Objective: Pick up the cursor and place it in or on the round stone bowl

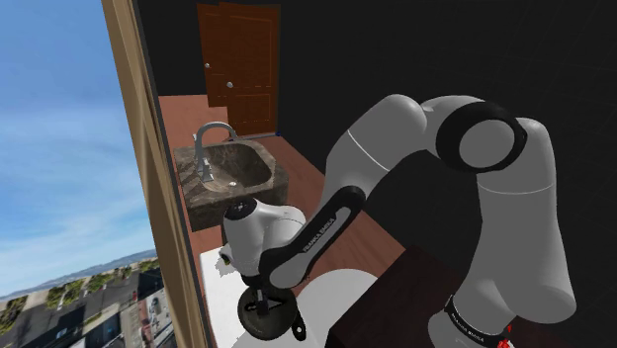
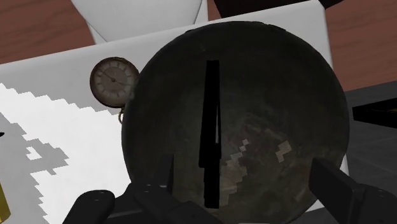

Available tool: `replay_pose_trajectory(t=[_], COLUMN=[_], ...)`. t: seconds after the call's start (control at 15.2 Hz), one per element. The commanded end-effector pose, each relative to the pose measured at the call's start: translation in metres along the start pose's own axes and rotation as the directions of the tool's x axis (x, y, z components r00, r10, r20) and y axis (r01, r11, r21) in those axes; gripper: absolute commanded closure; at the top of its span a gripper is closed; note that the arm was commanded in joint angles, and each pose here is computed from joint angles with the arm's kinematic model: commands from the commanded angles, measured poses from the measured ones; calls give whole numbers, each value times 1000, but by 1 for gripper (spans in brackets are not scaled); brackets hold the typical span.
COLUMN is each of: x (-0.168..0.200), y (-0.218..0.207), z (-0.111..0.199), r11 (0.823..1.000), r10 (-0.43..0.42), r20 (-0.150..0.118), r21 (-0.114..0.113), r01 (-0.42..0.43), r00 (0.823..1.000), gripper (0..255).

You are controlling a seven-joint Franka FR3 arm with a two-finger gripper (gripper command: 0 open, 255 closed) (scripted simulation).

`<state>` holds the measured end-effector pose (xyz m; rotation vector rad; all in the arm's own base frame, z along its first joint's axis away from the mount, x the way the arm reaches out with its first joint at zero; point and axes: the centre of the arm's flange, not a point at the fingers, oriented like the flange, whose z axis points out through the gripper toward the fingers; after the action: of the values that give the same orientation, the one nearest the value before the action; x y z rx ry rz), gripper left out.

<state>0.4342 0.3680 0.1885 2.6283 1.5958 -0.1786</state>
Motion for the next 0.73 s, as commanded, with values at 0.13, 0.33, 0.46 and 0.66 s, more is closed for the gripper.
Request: replay_pose_trajectory(t=[0.13,0.33,0.46,0.66], x=[0,0,0,0], y=[-1,-1,-1,-1], z=[-43,-43,-43,-43], r11=[1000,1000,1000,1000], r10=[0,0,0,0], r20=[0,0,0,0], r21=[0,0,0,0], r01=[0,0,0,0], r00=[1000,1000,1000,1000], gripper=[0,0,0,0])
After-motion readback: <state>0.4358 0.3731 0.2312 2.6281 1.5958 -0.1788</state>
